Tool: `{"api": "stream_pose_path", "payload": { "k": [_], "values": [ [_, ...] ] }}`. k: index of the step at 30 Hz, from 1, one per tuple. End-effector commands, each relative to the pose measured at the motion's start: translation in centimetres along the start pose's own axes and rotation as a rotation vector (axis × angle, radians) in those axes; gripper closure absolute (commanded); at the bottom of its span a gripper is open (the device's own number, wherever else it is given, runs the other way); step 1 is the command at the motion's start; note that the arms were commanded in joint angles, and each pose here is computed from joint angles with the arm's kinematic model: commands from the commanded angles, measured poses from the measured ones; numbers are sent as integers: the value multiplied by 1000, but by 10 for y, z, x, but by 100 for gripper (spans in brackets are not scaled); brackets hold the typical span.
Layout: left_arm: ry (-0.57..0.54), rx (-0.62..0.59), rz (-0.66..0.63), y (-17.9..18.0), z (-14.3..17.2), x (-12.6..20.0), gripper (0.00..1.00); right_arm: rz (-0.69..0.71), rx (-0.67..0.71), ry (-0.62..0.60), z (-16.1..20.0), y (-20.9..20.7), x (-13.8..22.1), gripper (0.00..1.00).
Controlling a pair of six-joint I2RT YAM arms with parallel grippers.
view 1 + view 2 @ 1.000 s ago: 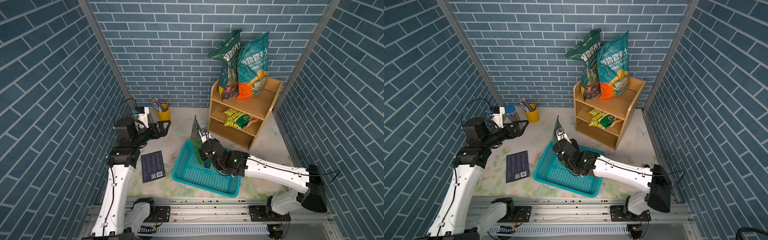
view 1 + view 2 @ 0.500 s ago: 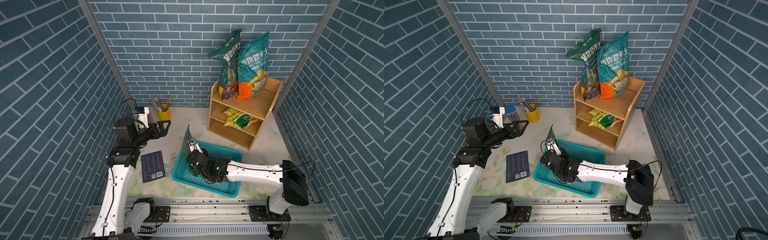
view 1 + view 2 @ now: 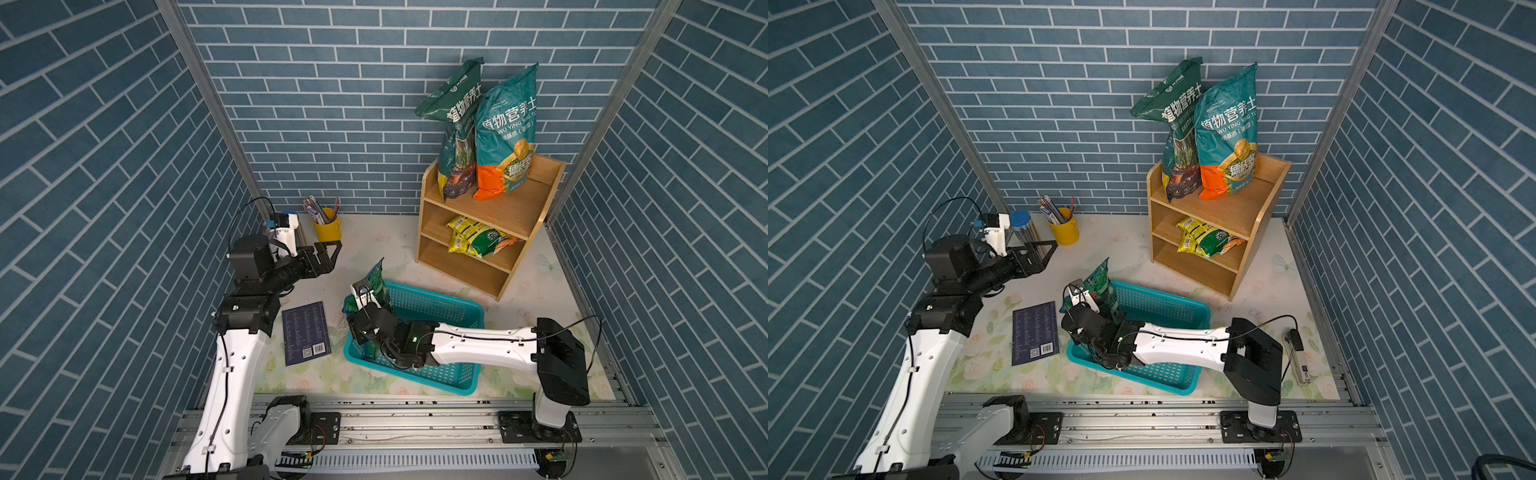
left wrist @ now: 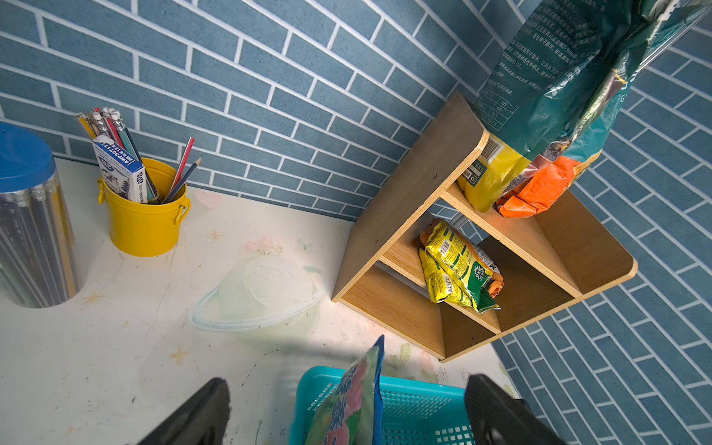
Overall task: Take down the fertilizer bag from the shelf
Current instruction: Place the fertilizer bag in the storage box.
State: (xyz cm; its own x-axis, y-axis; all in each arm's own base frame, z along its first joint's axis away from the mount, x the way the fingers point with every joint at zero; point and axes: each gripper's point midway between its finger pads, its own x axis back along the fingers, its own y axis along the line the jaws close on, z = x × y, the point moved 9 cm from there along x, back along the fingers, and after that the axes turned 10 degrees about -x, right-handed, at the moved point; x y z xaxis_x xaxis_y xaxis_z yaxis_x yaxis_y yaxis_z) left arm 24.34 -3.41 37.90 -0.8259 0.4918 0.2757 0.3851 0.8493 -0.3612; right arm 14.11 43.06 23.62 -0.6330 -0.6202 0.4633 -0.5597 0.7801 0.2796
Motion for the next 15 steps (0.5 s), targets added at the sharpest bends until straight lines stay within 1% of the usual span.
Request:
{"api": "stream_pose_path", "payload": {
  "k": [1, 6, 9, 11, 15],
  "values": [
    [7, -8, -9, 2, 4, 0, 0, -124, -6, -19, -10, 14, 9, 36],
    [8, -9, -9, 2, 4, 0, 0, -219, 28, 72, 4, 34, -7, 36],
    [9, -8, -8, 2, 5, 0, 0, -228, 53, 126, 15, 45, -17, 38],
    [8, -8, -10, 2, 4, 0, 0, -228, 76, 108, 10, 47, -13, 36],
    [7, -7, -9, 2, 4, 0, 0, -253, 113, -5, -17, 47, 24, 26]
  ]
}}
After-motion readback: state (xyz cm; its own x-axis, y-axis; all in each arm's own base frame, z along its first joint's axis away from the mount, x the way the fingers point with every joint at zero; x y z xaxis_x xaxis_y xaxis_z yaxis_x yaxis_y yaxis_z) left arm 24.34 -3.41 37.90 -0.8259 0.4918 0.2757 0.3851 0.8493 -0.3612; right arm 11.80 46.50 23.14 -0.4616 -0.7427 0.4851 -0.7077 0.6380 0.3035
